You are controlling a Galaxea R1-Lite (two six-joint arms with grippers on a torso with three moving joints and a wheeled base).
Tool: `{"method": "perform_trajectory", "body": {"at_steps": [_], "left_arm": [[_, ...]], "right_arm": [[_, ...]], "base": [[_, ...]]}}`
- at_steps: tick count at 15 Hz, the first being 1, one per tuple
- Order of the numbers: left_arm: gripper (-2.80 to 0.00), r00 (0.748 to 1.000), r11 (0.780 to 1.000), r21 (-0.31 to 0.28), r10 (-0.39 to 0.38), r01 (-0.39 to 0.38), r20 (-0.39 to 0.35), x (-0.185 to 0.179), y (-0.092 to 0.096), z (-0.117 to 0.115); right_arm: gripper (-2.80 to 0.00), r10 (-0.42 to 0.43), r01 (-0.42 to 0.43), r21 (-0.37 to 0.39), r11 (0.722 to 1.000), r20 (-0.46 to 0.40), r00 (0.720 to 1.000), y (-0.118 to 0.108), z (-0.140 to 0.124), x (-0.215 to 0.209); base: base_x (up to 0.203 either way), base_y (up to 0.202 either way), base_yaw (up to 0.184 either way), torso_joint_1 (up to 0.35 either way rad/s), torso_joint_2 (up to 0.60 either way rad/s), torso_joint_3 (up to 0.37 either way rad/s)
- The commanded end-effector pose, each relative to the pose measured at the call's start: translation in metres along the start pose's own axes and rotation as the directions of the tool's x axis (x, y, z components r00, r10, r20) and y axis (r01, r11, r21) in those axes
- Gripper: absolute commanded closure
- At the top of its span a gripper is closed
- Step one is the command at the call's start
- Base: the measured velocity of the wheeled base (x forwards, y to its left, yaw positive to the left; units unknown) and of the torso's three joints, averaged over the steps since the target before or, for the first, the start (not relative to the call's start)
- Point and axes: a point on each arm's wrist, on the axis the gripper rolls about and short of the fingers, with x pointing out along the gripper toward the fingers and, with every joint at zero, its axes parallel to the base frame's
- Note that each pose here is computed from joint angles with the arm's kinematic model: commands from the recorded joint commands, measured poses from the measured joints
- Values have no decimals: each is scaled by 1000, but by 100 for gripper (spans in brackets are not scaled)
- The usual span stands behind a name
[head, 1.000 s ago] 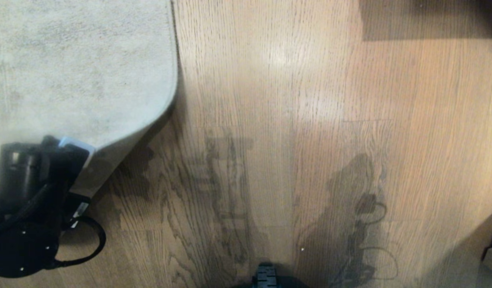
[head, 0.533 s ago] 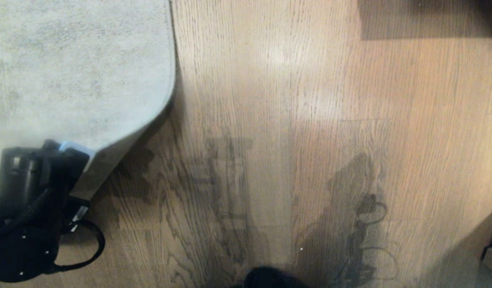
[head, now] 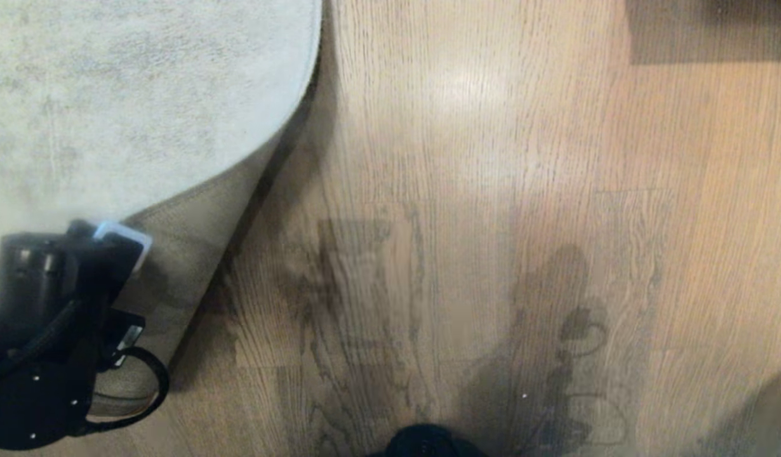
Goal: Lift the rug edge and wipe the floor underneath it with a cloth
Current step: Lift up the carpet
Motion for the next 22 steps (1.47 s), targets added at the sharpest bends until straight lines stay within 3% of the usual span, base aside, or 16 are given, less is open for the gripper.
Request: {"method": "perform_trajectory", "body": {"at_steps": [1, 9, 16, 22], "left_arm": [[0, 1000, 1000, 6, 6, -6, -5, 0, 0, -1], [0, 1000, 1000, 6, 6, -6, -5, 0, 0, -1], [0, 1000, 1000, -6, 15, -15, -9, 2, 2, 1], [0, 996, 997, -37, 67, -69, -57, 11, 13, -3]], "right_arm": [[0, 1, -1, -1, 1000, -2, 1000, 0, 0, 0], [0, 1, -1, -1, 1000, -2, 1000, 0, 0, 0], [0, 1, -1, -1, 1000, -2, 1000, 0, 0, 0], [0, 1, -1, -1, 1000, -2, 1000, 0, 0, 0]], "base": [[0, 195, -6, 6, 2, -5], [0, 170, -2, 2, 2, 3], [0, 0, 0, 0, 0, 0], [0, 0, 0, 0, 0, 0]]}}
